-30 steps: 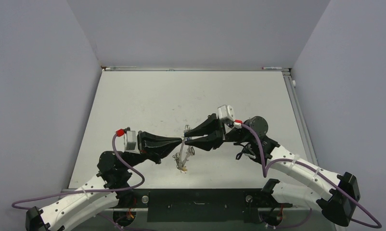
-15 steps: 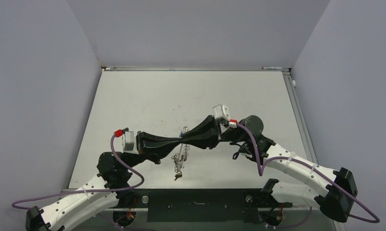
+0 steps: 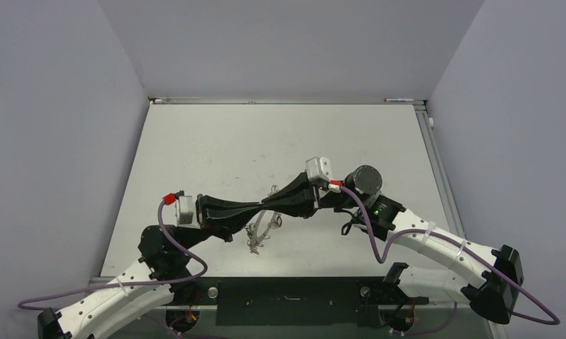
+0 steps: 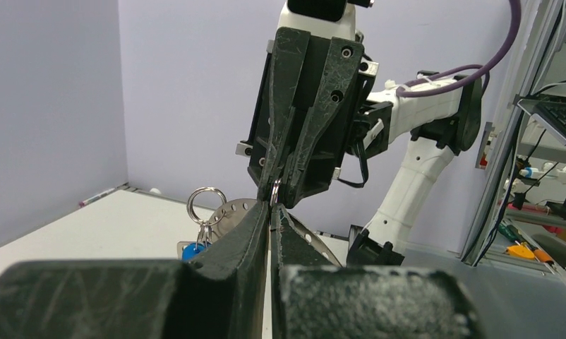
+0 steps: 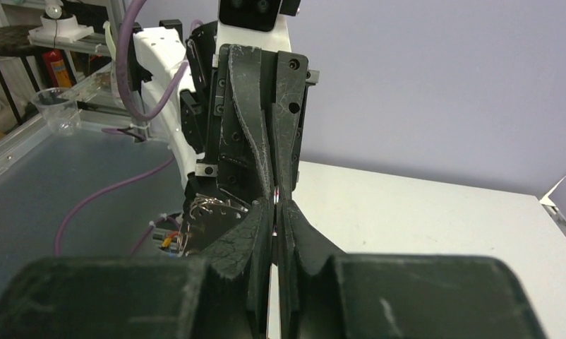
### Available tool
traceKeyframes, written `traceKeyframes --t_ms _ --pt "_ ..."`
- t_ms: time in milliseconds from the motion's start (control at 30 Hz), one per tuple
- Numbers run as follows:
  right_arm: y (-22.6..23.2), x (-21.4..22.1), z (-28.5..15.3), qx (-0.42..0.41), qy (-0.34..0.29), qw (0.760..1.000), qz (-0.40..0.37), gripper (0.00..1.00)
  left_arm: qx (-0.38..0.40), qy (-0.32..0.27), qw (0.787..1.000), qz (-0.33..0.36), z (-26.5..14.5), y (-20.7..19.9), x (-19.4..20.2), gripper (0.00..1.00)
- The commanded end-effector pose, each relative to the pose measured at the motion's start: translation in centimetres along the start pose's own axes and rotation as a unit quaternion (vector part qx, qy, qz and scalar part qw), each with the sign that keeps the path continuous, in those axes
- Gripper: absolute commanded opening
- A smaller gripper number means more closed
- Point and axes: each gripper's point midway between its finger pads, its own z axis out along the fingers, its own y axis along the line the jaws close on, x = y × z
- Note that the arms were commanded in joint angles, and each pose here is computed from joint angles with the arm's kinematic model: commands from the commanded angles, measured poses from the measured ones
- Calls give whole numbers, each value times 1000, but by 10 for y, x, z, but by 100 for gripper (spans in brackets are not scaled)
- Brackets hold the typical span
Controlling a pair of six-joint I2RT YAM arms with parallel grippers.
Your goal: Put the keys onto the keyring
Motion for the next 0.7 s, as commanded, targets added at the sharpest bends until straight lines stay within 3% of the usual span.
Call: traceKeyframes --t_ms 0,400,667 --pt "1 -9 2 -5 14 999 -40 5 2 -8 1000 25 2 -6 -22 0" --pt "-2 -16 -3 0 31 997 -64 5 -16 69 995 73 -5 -1 -14 19" --pt "-1 -16 -4 -7 50 996 -68 5 -17 171 978 117 -11 1 -8 26"
